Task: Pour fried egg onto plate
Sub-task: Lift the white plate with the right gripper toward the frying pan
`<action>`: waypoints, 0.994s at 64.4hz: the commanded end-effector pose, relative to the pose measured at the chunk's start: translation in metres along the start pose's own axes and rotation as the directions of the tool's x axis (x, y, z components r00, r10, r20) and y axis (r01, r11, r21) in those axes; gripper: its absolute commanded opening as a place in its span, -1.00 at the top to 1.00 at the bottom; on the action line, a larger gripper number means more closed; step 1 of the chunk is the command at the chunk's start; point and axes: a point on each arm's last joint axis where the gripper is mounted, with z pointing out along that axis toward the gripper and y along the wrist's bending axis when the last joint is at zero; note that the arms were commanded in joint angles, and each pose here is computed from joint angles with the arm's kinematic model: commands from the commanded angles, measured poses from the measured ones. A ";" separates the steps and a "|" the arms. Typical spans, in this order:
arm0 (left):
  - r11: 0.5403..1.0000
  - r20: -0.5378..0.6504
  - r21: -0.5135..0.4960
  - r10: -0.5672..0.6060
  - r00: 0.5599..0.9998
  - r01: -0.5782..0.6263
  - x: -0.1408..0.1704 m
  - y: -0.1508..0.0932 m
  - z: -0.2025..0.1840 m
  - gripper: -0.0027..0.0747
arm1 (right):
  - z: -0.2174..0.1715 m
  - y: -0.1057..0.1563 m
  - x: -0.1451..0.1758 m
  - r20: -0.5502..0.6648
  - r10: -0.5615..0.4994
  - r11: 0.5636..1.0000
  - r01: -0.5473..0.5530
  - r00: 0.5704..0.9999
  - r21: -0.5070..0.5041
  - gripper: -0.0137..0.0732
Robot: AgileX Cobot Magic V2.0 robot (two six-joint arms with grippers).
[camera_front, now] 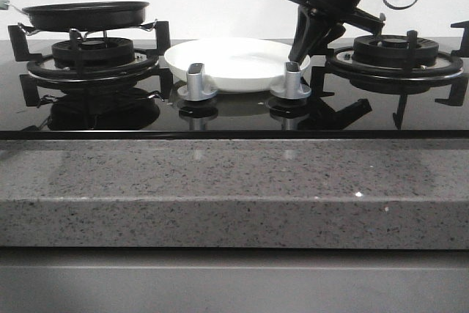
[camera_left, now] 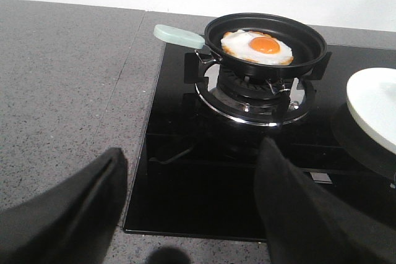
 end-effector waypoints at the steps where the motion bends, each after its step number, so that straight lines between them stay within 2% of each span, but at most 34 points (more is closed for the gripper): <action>1: 1.000 0.098 0.008 -0.009 0.995 0.008 -0.015 -0.001 -0.001 -0.20 | -0.055 0.024 -0.011 0.167 -0.033 0.998 0.042 0.985 -0.052 0.84; 21: 1.000 0.098 0.008 -0.009 0.995 0.008 -0.015 -0.001 -0.001 -0.20 | -0.138 0.060 0.006 0.284 -0.098 0.991 0.120 0.954 -0.061 0.84; 32: 1.000 0.098 0.008 -0.009 0.995 0.008 -0.015 -0.001 -0.001 -0.20 | -0.154 0.080 0.036 0.300 -0.156 0.982 0.179 0.941 -0.052 0.84; 43: 1.000 0.098 0.008 -0.009 0.995 0.008 -0.015 -0.001 -0.001 -0.20 | -0.142 0.089 0.070 0.298 -0.174 0.979 0.198 0.939 -0.054 0.84; 53: 1.000 0.098 0.008 -0.009 0.995 0.008 -0.015 -0.001 -0.001 -0.20 | -0.121 0.080 0.090 0.244 -0.151 0.985 0.166 0.958 -0.045 0.84; 64: 1.000 0.098 0.008 -0.009 0.995 0.008 -0.015 -0.001 -0.001 -0.20 | -0.099 0.065 0.099 0.189 -0.167 0.986 0.166 0.968 0.020 0.84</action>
